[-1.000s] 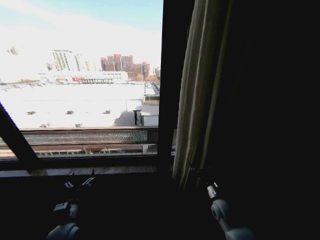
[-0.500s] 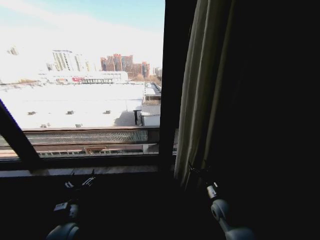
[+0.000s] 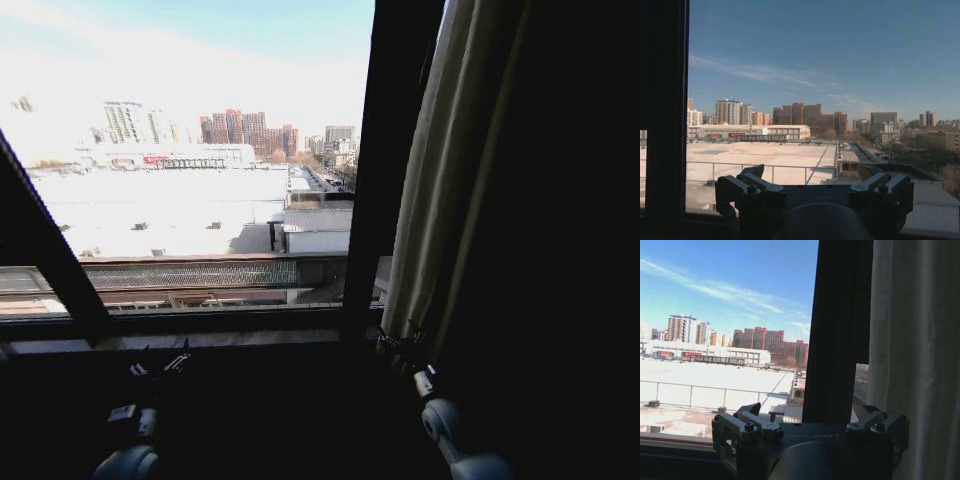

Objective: Open the curtains by pulling them apart, changing their state from closed to fully open.

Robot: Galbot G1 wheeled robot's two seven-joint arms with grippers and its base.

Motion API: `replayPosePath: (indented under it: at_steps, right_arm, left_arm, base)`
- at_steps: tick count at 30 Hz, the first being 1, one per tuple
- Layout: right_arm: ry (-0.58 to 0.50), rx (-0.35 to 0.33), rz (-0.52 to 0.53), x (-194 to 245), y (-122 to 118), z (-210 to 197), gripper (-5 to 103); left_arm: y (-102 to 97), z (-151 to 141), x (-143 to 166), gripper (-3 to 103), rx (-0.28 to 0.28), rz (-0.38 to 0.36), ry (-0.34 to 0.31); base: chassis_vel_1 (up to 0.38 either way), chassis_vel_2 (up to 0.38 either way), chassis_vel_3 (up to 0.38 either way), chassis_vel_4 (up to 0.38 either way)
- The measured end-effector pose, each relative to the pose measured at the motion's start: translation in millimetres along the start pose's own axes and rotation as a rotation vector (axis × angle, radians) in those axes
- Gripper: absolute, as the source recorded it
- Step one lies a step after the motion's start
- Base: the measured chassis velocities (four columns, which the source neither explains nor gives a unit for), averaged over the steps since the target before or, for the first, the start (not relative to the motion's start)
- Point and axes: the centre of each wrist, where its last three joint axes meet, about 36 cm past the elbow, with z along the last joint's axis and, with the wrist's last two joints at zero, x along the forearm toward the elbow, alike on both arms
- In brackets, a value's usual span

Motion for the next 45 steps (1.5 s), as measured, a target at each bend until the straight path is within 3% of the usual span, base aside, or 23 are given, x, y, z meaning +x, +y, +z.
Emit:
replayPosePath:
  at_steps: [45]
  right_arm:
    - [0.0, 0.0, 0.0, 0.0, 0.0, 0.0, 100]
  left_arm:
    - [0.0, 0.0, 0.0, 100, 0.0, 0.0, 0.0]
  base:
    - [0.369, 0.339, -0.373, -0.341]
